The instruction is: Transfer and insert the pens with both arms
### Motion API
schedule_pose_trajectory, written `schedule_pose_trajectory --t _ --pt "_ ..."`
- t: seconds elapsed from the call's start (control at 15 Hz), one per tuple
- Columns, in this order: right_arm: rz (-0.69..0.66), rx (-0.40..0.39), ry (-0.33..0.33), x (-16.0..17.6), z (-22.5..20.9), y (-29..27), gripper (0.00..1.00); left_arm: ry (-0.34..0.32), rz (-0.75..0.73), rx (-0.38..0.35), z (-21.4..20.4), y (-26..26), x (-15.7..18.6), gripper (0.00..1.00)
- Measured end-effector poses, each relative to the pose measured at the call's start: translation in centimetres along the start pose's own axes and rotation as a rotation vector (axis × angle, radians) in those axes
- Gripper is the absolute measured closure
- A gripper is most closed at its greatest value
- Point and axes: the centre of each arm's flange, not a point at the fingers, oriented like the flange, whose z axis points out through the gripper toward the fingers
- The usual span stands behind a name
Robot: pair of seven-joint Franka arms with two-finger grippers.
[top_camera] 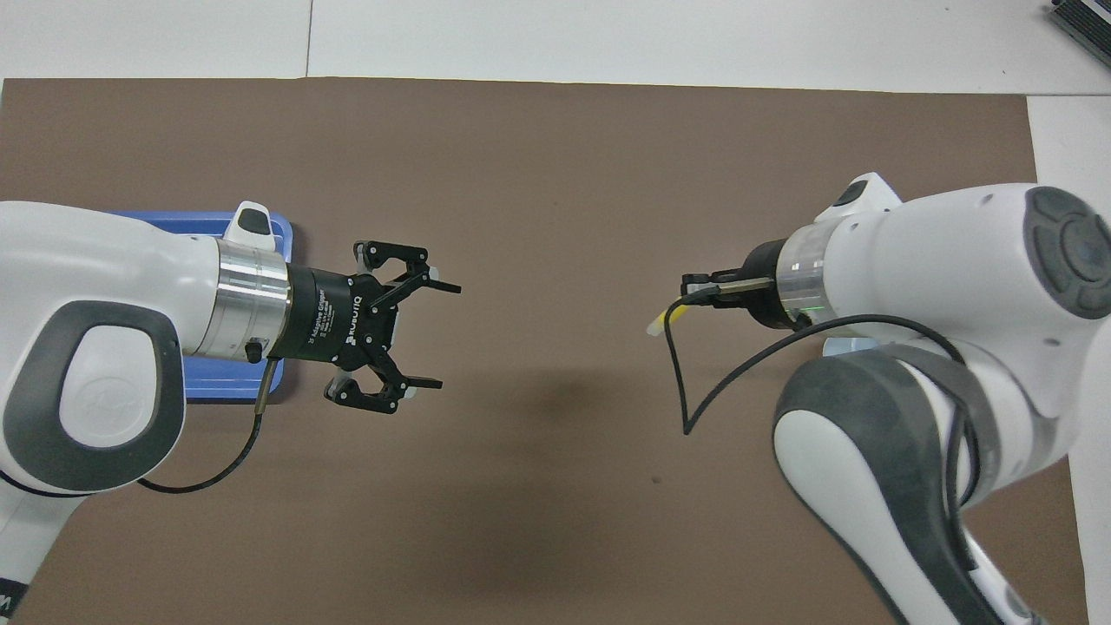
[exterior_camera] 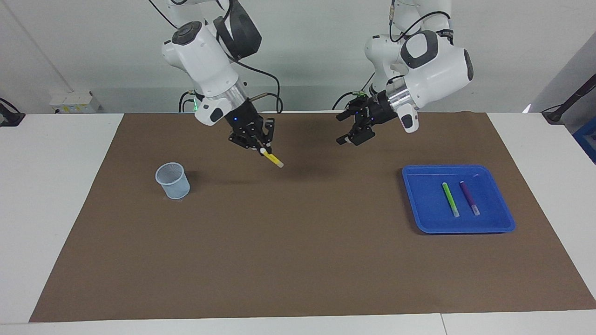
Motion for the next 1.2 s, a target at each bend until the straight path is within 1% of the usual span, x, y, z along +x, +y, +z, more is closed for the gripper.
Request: schedule_pose_trajectory --t 0.2,0.33,0.47,0.6,0.73,1.0,1.2 --pt "-0.167 -0.151 -0.083 -0.5 -2.0 7.3 0.81 0.081 0.151 0.059 -0.4 -0.6 1.8 0.0" --pt "-0.262 -0.236 -0.132 -0.9 -3.0 11.2 0.81 0.131 0.255 0.115 -1.7 -1.3 3.7 0.0" --pt "-0.304 -0.266 -0.18 -1.5 -3.4 14.6 0.81 0.18 0.387 0.162 -3.6 -1.9 6.1 0.0" --pt "-0.29 -0.275 -0.207 -2.4 -3.4 17.4 0.81 0.234 0.511 0.201 -5.7 -2.6 8.7 0.0" --pt "-0.28 -0.279 -0.206 -3.1 -2.7 18.7 0.81 0.276 0.616 0.235 -7.6 -3.2 10.9 0.0" --pt "-0.271 -0.287 -0.172 -4.0 0.1 20.4 0.81 0.343 0.824 0.331 -11.0 -4.5 15.1 0.0" --pt "-0.265 -0.293 -0.151 -4.1 0.9 20.6 0.81 0.394 0.939 0.389 -13.1 -5.5 18.7 0.0"
